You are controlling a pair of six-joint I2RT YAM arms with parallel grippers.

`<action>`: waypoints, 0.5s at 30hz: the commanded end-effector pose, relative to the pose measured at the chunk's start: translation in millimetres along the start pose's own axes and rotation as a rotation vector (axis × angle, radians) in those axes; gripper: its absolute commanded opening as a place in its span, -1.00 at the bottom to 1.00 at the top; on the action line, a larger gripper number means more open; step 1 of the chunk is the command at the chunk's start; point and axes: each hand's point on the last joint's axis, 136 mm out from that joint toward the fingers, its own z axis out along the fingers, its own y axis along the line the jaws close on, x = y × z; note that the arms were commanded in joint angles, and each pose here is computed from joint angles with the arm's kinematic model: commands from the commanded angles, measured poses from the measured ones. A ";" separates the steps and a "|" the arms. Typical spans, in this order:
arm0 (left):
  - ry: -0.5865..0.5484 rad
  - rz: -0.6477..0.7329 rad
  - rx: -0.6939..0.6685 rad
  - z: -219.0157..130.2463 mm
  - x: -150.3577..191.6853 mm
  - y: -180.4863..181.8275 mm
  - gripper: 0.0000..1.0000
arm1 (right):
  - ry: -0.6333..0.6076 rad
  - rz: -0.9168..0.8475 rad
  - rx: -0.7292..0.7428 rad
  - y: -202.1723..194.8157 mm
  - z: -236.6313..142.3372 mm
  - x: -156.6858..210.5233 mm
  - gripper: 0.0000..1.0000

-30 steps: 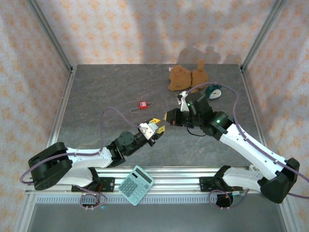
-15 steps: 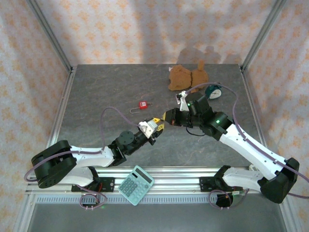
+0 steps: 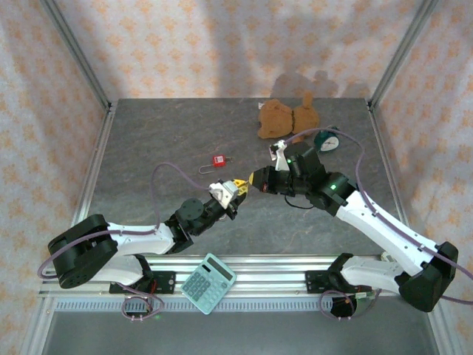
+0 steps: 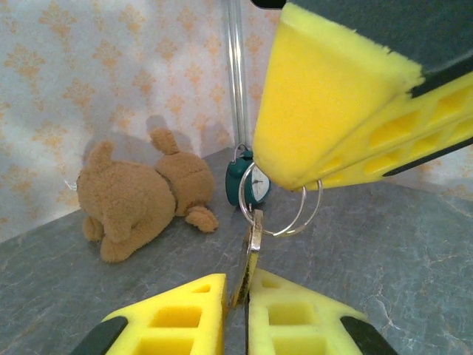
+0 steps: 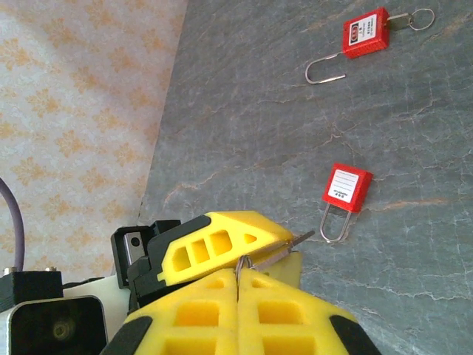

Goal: Unlock with the key

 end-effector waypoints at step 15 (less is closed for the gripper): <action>-0.018 -0.008 0.010 -1.0 -5.4 2.0 0.03 | -0.053 0.034 -0.094 18.4 -8.0 -7.0 -1.00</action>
